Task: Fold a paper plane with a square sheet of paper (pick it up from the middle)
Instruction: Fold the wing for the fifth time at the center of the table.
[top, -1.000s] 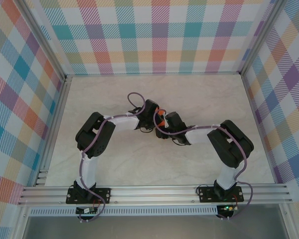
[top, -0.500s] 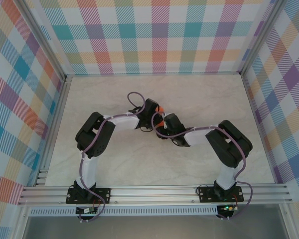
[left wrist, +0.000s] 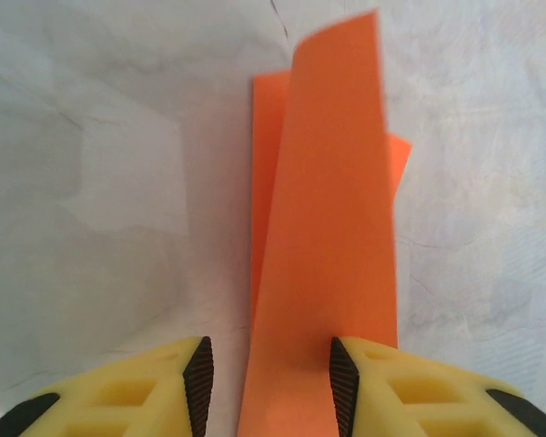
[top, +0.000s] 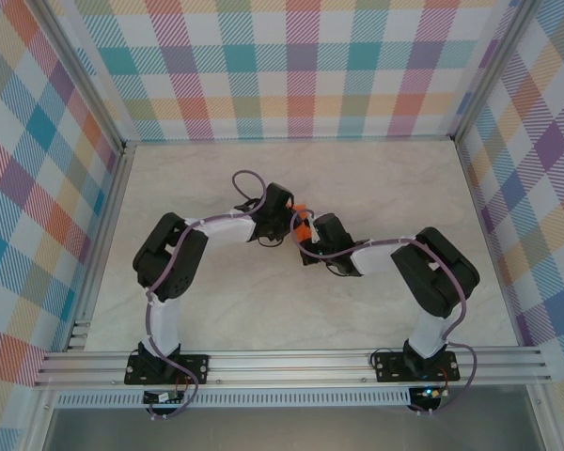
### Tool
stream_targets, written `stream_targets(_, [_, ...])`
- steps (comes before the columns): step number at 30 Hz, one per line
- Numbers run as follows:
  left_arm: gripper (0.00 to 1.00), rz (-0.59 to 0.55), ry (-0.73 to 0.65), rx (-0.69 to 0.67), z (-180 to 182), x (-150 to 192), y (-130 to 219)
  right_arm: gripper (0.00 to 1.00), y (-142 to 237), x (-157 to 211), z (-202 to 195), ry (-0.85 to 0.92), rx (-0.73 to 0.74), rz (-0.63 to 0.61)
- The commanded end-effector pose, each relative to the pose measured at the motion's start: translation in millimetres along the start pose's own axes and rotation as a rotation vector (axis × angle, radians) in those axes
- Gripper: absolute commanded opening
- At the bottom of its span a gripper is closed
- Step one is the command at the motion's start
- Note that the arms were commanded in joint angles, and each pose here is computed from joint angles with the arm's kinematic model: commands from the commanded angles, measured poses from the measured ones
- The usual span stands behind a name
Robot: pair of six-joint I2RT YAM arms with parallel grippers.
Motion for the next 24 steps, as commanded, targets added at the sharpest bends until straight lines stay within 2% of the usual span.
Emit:
stream_targets(1, [0.46,-0.064,-0.004,-0.015,10,-21,30,0.05,11,7,17,-0.015,-0.103,0.054])
stream_targets(8, [0.59,-0.109,-0.037,-0.004,37,-26,69,0.05,27,12,46,-0.047,-0.276,0.118])
stream_targets(14, [0.68,-0.138,-0.096,0.056,53,-15,97,0.04,28,13,58,-0.104,-0.342,0.176])
stream_targets(22, [0.72,-0.185,-0.13,0.099,73,-5,119,0.04,31,5,80,-0.182,-0.485,0.216])
stream_targets(24, [0.73,-0.197,-0.138,0.111,75,-3,125,0.04,35,-1,81,-0.188,-0.478,0.202])
Point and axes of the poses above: each hand's point on the last joint's axis, 136 mm out from that joint toward the fingers, its own y axis back along the fingers, its own z axis along the line the jaws close on, x = y × z, the point moved 2 cm from there along y, back along the fingers, and after that the axes turned 1 degree about y, right-handed, at the moved point
